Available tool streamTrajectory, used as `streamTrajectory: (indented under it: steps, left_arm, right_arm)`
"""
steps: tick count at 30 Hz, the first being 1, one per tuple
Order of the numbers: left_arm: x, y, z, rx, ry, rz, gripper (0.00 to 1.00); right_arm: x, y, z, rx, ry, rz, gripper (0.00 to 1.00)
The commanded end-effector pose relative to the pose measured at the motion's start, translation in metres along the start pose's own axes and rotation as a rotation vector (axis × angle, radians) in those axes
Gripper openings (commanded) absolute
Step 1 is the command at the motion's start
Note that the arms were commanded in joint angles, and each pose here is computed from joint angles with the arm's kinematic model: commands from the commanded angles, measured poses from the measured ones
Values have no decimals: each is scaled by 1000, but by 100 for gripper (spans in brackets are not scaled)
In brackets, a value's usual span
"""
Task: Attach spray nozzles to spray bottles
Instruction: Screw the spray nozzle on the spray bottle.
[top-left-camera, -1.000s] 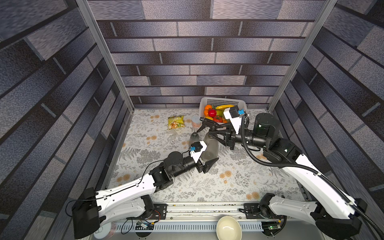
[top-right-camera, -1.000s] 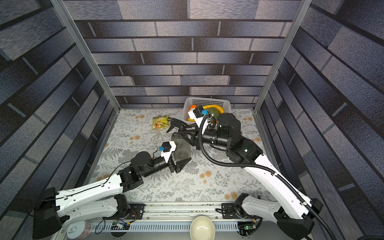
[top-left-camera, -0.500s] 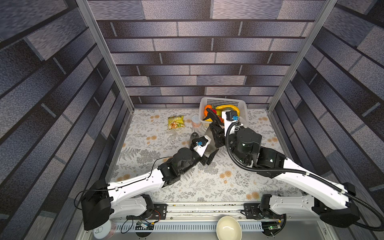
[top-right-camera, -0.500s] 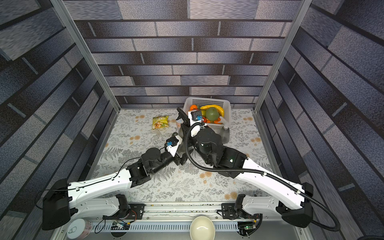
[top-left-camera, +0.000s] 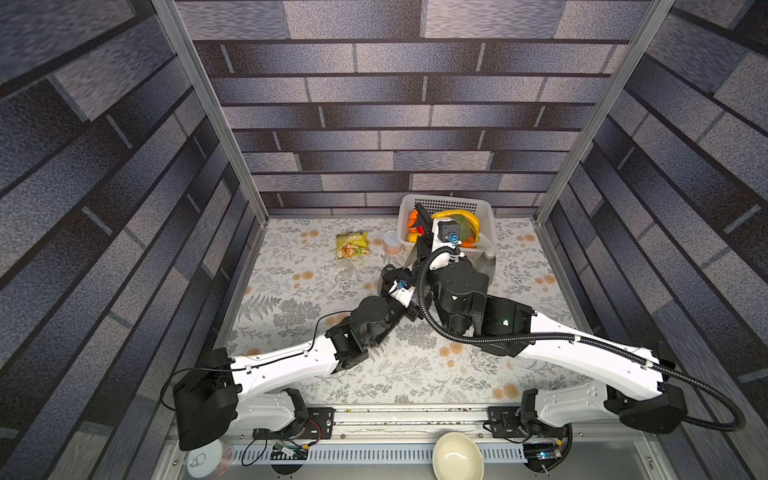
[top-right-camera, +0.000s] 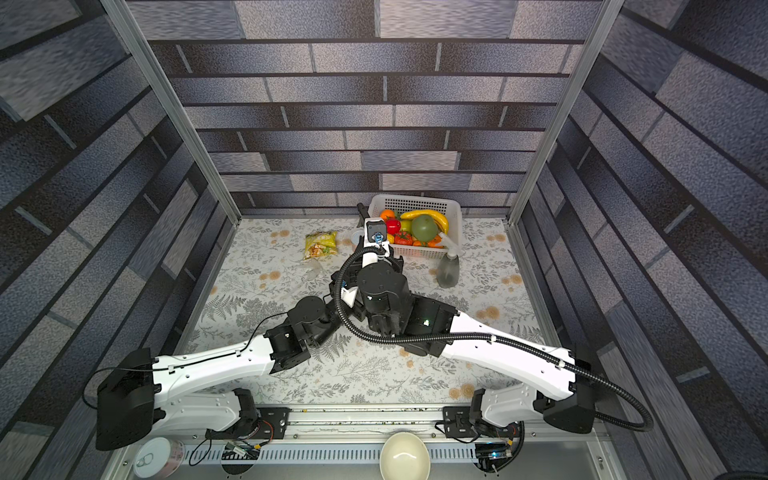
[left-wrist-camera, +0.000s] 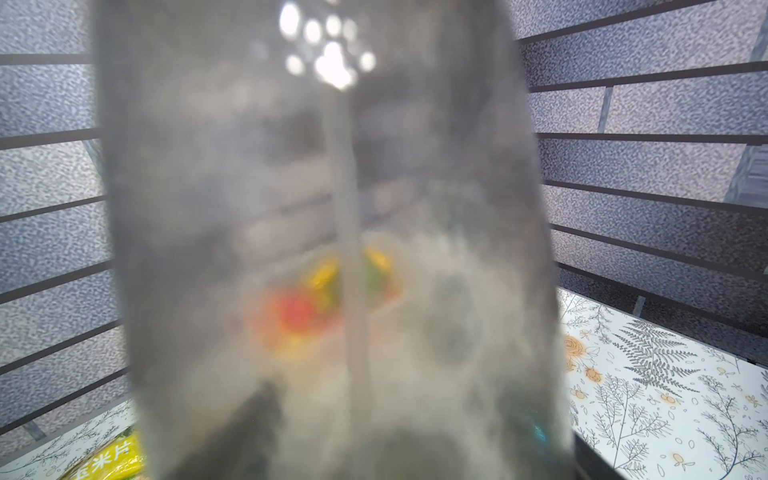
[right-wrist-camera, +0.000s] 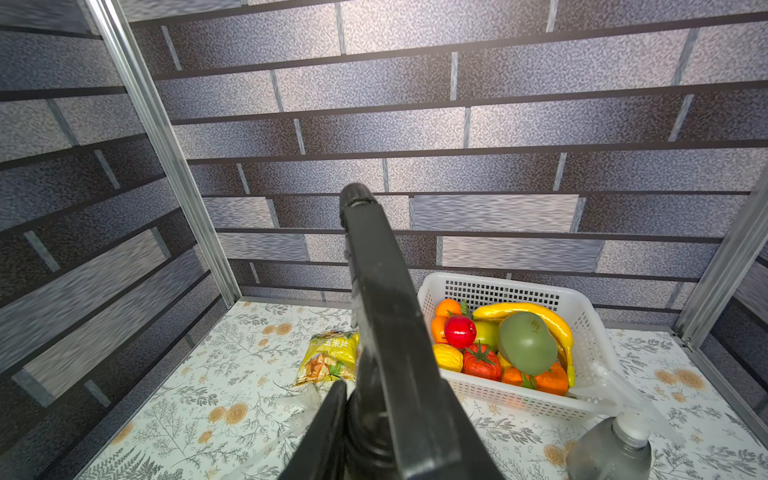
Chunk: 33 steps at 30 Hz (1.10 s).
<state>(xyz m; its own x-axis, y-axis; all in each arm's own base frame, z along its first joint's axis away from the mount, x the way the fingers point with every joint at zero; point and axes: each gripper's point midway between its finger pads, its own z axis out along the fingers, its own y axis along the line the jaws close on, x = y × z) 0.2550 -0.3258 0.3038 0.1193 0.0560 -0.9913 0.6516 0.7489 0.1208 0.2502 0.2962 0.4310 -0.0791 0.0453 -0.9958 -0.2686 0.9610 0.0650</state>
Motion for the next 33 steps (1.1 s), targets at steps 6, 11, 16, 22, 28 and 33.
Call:
streamTrajectory:
  steps: [6, 11, 16, 22, 28, 33]
  left_arm:
    - [-35, -20, -29, 140, -129, 4, 64]
    - [-35, -11, -38, 146, -134, -47, 64]
    - [-36, -8, -47, 192, -127, -82, 64]
    - [-34, -13, -57, 279, -113, -140, 64]
    - [-36, -29, -63, 376, -86, -157, 64]
    - [-39, -40, -66, 434, -74, -168, 64]
  right_arm:
    - [30, 14, -31, -254, 212, -98, 61]
    - [31, 9, -58, -382, 263, -85, 72]
    - [24, -8, -89, -498, 252, -56, 74]
    - [6, -11, -117, -711, 172, -89, 72]
    - [-17, -3, -115, -929, 140, -27, 68]
    - [-31, 14, -107, -1060, 155, -12, 62]
